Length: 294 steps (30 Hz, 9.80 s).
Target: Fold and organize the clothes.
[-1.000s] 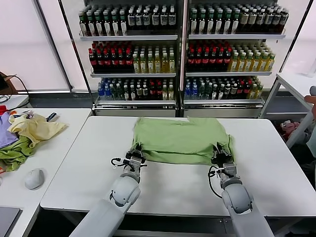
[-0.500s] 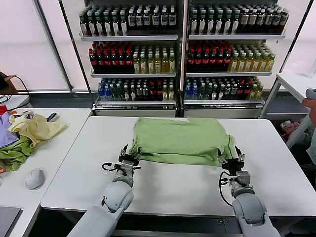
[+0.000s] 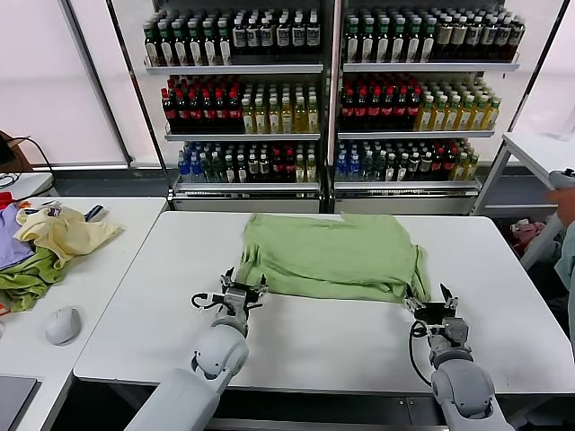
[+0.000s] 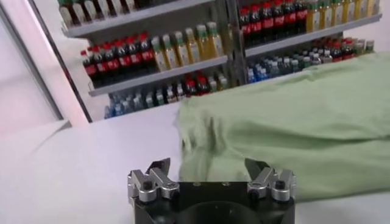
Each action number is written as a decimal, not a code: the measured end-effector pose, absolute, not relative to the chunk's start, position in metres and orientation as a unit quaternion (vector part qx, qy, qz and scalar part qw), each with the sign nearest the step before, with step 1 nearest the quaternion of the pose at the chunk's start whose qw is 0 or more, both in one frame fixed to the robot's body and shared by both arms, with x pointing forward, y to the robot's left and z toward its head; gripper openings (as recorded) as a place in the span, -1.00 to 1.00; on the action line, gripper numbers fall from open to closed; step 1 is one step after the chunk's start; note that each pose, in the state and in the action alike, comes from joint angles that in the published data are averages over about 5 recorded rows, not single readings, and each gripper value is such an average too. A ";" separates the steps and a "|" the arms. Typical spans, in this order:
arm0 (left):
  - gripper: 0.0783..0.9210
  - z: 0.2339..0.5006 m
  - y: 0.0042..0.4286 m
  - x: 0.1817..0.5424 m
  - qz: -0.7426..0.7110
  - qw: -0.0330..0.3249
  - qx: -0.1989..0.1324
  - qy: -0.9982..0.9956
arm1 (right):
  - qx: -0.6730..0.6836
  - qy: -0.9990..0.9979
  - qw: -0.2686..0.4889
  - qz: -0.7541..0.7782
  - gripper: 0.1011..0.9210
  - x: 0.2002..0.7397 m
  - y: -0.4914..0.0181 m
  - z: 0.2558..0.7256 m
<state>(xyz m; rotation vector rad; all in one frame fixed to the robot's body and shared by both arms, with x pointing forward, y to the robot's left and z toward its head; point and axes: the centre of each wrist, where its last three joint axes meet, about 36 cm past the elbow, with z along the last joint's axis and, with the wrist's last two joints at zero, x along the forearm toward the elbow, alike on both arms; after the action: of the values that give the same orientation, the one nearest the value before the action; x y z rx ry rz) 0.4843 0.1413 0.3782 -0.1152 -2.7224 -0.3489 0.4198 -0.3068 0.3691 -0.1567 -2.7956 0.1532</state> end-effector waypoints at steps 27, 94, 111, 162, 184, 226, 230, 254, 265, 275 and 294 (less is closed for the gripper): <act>-0.94 0.373 0.148 0.476 -0.108 0.237 -0.046 -0.964 | -0.021 -0.981 0.186 0.054 -0.87 0.398 -0.317 0.373; 0.77 0.415 0.150 0.525 -0.064 0.200 -0.028 -0.977 | 0.010 -0.986 0.153 0.067 0.76 0.571 -0.288 0.420; 0.77 0.398 0.156 0.584 -0.084 0.264 0.009 -0.961 | 0.021 -0.974 0.221 0.050 0.76 0.656 -0.272 0.412; -0.93 0.415 0.175 0.513 0.030 0.206 -0.038 -0.977 | 0.071 -0.985 0.155 -0.025 -0.96 0.562 -0.304 0.437; -0.93 0.414 0.183 0.420 0.024 0.207 -0.076 -0.975 | 0.033 -0.987 0.153 -0.035 -0.94 0.417 -0.314 0.430; 0.04 0.373 0.146 0.370 -0.023 0.253 0.028 -0.967 | 0.018 -0.988 0.156 -0.012 0.76 0.364 -0.307 0.421; -0.23 0.374 0.151 0.373 -0.017 0.254 0.031 -0.966 | 0.018 -0.988 0.151 -0.014 0.76 0.365 -0.308 0.423; -0.88 0.459 0.283 0.401 0.028 0.171 0.092 -0.981 | 0.028 -0.991 0.132 -0.022 0.76 0.374 -0.305 0.429; -0.88 0.497 0.246 0.389 0.189 0.146 -0.004 -0.971 | 0.032 -0.991 0.127 -0.018 0.76 0.373 -0.305 0.433; -0.88 0.488 0.182 0.396 0.282 0.175 -0.082 -0.940 | 0.031 -0.992 0.120 -0.015 0.76 0.377 -0.307 0.435; -0.13 0.448 0.078 0.420 0.231 0.212 -0.176 -0.933 | 0.033 -0.992 0.119 -0.016 0.76 0.385 -0.308 0.431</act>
<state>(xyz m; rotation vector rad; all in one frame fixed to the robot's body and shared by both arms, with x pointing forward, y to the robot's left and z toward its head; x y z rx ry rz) 0.4198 0.0781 0.4481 -0.4882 -2.5929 0.6406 0.3855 -0.3076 0.4307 0.0951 -2.9014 -0.0475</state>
